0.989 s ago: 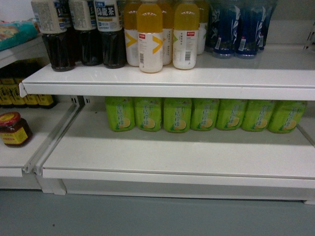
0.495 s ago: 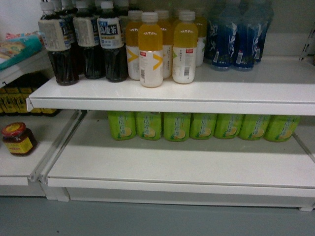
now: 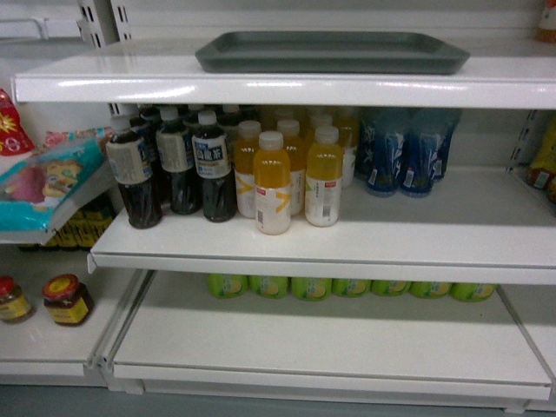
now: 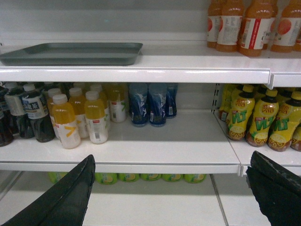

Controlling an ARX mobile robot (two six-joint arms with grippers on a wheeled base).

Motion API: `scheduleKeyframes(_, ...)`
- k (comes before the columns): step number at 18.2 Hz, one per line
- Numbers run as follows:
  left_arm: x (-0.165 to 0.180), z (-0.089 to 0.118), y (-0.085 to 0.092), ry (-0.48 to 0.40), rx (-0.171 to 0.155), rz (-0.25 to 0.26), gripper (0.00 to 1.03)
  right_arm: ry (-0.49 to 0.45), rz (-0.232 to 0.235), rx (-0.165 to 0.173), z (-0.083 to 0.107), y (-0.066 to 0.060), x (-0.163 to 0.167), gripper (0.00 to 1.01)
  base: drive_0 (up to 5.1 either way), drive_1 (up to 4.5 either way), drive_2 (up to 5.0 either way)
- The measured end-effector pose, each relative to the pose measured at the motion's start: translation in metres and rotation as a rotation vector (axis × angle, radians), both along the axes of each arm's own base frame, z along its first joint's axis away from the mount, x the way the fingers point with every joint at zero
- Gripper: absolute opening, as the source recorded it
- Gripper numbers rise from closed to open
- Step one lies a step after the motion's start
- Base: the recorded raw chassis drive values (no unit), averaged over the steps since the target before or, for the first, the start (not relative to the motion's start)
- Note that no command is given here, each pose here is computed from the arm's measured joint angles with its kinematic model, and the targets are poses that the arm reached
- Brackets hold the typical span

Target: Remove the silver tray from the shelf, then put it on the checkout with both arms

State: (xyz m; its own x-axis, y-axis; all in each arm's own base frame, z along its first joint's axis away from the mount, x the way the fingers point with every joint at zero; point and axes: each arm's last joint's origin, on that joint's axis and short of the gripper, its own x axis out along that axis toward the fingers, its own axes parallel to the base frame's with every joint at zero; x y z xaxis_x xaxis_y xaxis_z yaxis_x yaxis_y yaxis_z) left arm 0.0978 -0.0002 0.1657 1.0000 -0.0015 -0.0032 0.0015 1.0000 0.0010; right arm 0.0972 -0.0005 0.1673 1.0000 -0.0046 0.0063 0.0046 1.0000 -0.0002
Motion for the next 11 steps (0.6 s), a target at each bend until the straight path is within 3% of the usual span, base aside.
scheduleKeyframes(11,0.0000,-0.0001,0.0000,0.001,0.000,0.000,0.98,0.001,0.000,0.000,-0.0001,0.0000,0.0000,0.98,0.0,0.00,0.0)
